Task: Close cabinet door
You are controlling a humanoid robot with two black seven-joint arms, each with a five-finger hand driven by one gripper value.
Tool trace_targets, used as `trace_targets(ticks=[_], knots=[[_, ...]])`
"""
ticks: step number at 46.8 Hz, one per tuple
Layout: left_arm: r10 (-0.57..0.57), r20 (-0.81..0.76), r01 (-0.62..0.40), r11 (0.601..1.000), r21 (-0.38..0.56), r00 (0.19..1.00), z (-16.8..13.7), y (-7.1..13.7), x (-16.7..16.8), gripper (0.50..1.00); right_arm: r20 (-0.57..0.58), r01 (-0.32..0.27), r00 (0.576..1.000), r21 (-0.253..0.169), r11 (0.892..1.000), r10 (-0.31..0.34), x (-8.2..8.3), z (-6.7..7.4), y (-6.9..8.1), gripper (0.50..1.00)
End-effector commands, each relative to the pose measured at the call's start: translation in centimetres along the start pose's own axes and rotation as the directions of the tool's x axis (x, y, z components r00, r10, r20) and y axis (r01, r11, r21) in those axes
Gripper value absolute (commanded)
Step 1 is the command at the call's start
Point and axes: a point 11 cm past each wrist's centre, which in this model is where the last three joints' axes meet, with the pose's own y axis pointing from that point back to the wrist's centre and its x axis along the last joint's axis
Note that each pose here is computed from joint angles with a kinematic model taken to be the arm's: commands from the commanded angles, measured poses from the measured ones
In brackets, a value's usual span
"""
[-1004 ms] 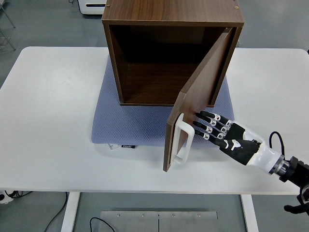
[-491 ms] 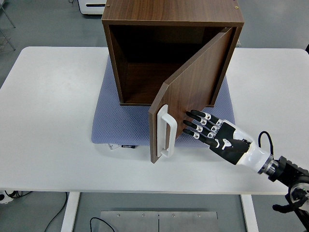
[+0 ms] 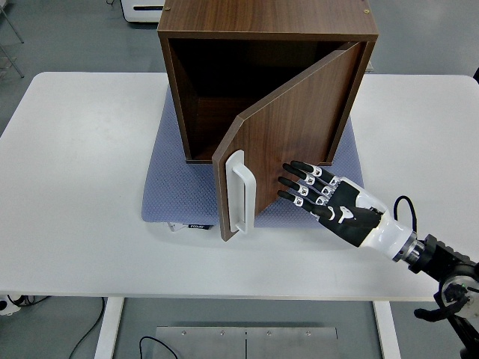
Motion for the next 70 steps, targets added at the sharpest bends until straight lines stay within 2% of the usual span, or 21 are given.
trace_targets(ticks=[1,20,44,70], knots=[[0.0,0.0,0.0,1.0,-0.001,1.0,0.1,0.0,0.0,1.0,0.006,0.003,1.0,0.006,1.0,-0.003,-0.1,0.1,-0.2,1.0],[0.0,0.0,0.0,1.0,0.0,1.0,0.0,0.0,0.0,1.0,0.02,0.024,0.999,0.039,0.999,-0.025,-0.5,-0.2,-1.6,1.0],[0.0,0.001,0.0,1.0,0.0,1.0,0.0,0.0,0.0,1.0,0.027,0.031,0.999,0.066,0.997,-0.033,-0.2,-0.7,-3.0,1.0],[0.0,0.0,0.0,1.0,0.0,1.0,0.0,0.0,0.0,1.0,0.034,0.047,0.998,0.098,0.994,-0.05,-0.5,-1.1,-4.1,1.0]])
